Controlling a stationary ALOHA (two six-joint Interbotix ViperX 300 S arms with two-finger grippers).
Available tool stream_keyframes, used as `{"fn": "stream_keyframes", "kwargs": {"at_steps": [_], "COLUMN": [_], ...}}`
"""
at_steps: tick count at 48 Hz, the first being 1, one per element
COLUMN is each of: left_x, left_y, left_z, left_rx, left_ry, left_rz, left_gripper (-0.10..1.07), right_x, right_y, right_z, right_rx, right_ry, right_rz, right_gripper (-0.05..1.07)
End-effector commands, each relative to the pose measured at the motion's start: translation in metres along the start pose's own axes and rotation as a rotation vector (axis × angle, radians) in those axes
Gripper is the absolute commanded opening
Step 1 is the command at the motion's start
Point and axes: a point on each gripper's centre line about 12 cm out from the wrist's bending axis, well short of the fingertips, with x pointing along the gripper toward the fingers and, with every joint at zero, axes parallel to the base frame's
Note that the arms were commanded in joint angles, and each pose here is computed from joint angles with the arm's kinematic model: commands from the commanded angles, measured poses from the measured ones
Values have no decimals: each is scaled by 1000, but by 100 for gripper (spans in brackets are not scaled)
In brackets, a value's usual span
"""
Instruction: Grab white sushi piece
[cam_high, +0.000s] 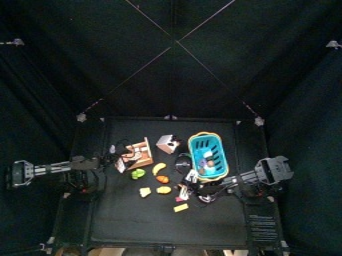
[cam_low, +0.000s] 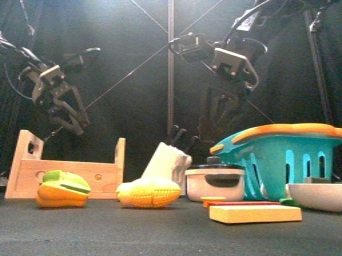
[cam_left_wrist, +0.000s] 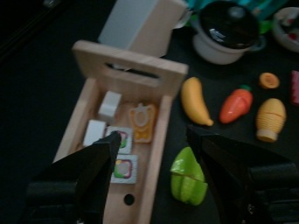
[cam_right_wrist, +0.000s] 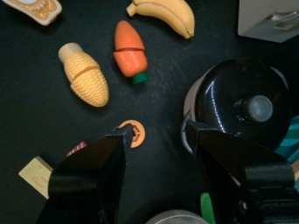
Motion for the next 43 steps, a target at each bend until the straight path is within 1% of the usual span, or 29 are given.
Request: {"fn": "stream_keyframes", "kwargs": {"at_steps": [1, 5, 9, 14, 20, 29, 32, 36, 43], "left_x": [2, 4, 5, 6, 8, 13, 16, 22, 28], "left_y": [7, 11, 10, 10, 10, 12, 13, 15, 21], "left_z": [10, 7, 5, 4, 0, -7, -9, -13, -16], "left_rx": [-23, -50, -69, -74, -56, 6, 21, 20, 16], "left_ry": [-14, 0, 7, 12, 28, 54, 73, 101, 131], "left_rz": [29, 40, 36, 35, 38, 50, 57, 71, 93], "left_gripper": [95, 95, 93, 90, 87, 87, 87, 87, 87], "right_x": [-8, -6, -5, -5, -6, -4, -3, -1, 1], "right_y": [-6, -11, -18, -36, -55, -76, -82, -89, -94], "right_z": [11, 13, 19, 30, 42, 53, 56, 60, 61], "right_rx": [31, 41, 49, 85, 129, 202, 216, 236, 247], "right_ry": [-43, -49, -62, -85, -129, -196, -218, -243, -260], "right_rz": [28, 30, 25, 7, 13, 75, 92, 112, 128], "right_gripper": [87, 87, 87, 87, 87, 87, 87, 87, 87]}}
